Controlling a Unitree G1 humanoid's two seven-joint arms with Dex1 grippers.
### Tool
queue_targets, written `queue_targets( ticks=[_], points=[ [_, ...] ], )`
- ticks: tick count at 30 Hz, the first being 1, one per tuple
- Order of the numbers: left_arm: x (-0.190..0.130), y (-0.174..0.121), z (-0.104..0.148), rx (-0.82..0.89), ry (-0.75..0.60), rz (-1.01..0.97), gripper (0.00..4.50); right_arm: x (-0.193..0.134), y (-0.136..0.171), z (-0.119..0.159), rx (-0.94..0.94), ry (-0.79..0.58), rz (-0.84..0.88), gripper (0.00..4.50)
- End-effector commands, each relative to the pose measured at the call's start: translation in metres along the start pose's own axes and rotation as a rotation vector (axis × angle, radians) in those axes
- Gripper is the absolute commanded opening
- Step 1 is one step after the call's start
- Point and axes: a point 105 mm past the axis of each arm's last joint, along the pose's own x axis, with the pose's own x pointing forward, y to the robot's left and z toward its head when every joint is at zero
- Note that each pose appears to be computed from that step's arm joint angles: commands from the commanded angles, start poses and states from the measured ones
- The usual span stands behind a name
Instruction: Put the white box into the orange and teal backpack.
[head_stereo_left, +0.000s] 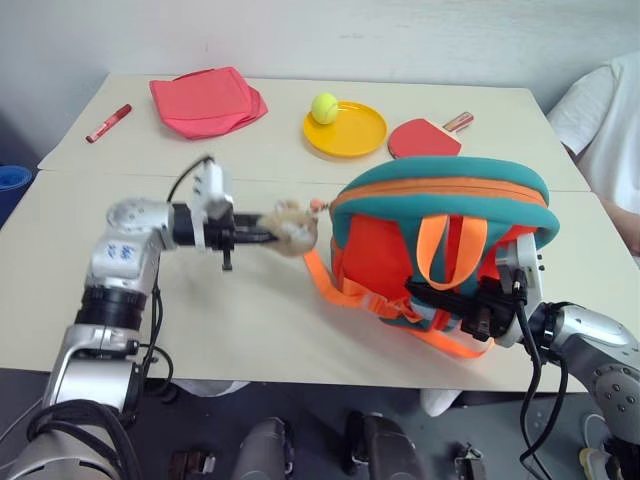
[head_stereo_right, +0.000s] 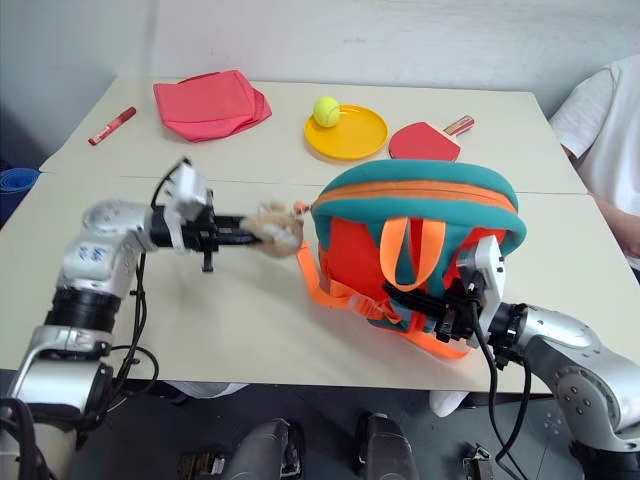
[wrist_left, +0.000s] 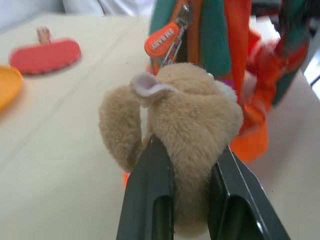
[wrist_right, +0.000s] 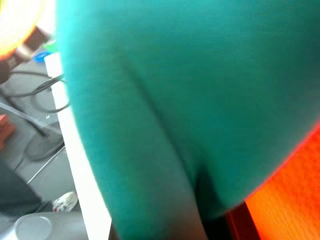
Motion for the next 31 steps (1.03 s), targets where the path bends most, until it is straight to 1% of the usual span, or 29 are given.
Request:
queue_targets(
  ticks=[1,3,5,6,7,8,9,10,12,14,15,16,18,19,20,22,24,25,28,31],
  points=[
    [0.016,-0.014,-0.014,0.012,0.005,-0.012,0.53,-0.002,0.003,0.002,-0.032,-0.026,-0.044,0.0],
    [0.03,-0.023,-0.02,0.015,-0.01,-0.018,0.53,-0.002,0.001,-0.001,-0.039,-0.034,-0.085,0.0],
    [0.037,-0.028,-0.015,0.003,-0.05,-0.013,0.53,-0.001,-0.007,-0.003,-0.068,-0.057,-0.139,0.0],
    [0.037,-0.028,-0.014,-0.006,-0.057,0.001,0.53,-0.002,-0.011,-0.003,-0.059,-0.084,-0.171,0.0],
    [0.036,-0.027,-0.015,-0.019,-0.054,0.012,0.53,-0.001,-0.008,-0.008,0.0,-0.081,-0.138,0.0],
    [0.034,-0.029,-0.015,-0.032,-0.046,0.014,1.12,-0.001,-0.003,-0.01,0.008,-0.07,-0.101,0.65],
    [0.029,-0.033,-0.016,-0.033,-0.024,-0.004,1.32,-0.003,-0.002,-0.012,-0.014,-0.047,-0.091,0.87],
    [0.022,-0.038,-0.016,-0.019,0.003,-0.024,1.68,-0.006,-0.001,-0.013,-0.048,-0.028,-0.089,1.21],
    [0.004,-0.042,-0.016,-0.009,0.034,-0.021,2.29,-0.018,-0.008,-0.009,-0.174,-0.024,-0.158,1.86],
    [-0.016,-0.045,-0.016,-0.037,0.049,0.007,2.86,-0.032,-0.008,-0.007,-0.313,-0.014,-0.182,2.48],
    [-0.026,-0.047,-0.018,-0.052,0.076,0.018,3.14,-0.04,-0.005,-0.008,-0.386,0.013,-0.167,2.8],
    [-0.038,-0.051,-0.022,-0.051,0.124,0.024,3.42,-0.05,-0.002,-0.015,-0.44,0.067,-0.151,3.08],
    [-0.058,-0.058,-0.027,-0.03,0.196,0.039,3.98,-0.071,0.0,-0.025,-0.499,0.156,-0.143,3.71],
    [-0.066,-0.059,-0.025,-0.024,0.202,0.061,4.29,-0.082,-0.003,-0.03,-0.507,0.189,-0.157,4.08],
    [-0.072,-0.06,-0.023,-0.025,0.199,0.086,4.5,-0.093,-0.006,-0.033,-0.509,0.214,-0.171,4.43],
    [-0.087,-0.064,-0.026,-0.02,0.2,0.131,4.5,-0.12,-0.026,-0.039,-0.518,0.275,-0.249,4.47],
    [-0.094,-0.068,-0.031,-0.027,0.22,0.148,4.5,-0.133,-0.039,-0.04,-0.537,0.309,-0.278,4.47],
    [-0.095,-0.071,-0.034,-0.013,0.226,0.159,4.5,-0.138,-0.05,-0.037,-0.542,0.314,-0.308,4.47],
    [-0.095,-0.076,-0.041,-0.014,0.221,0.197,4.5,-0.14,-0.065,-0.031,-0.562,0.31,-0.326,4.47],
    [-0.097,-0.078,-0.047,-0.035,0.252,0.224,4.5,-0.13,-0.067,-0.033,-0.561,0.314,-0.283,4.47]
  ],
)
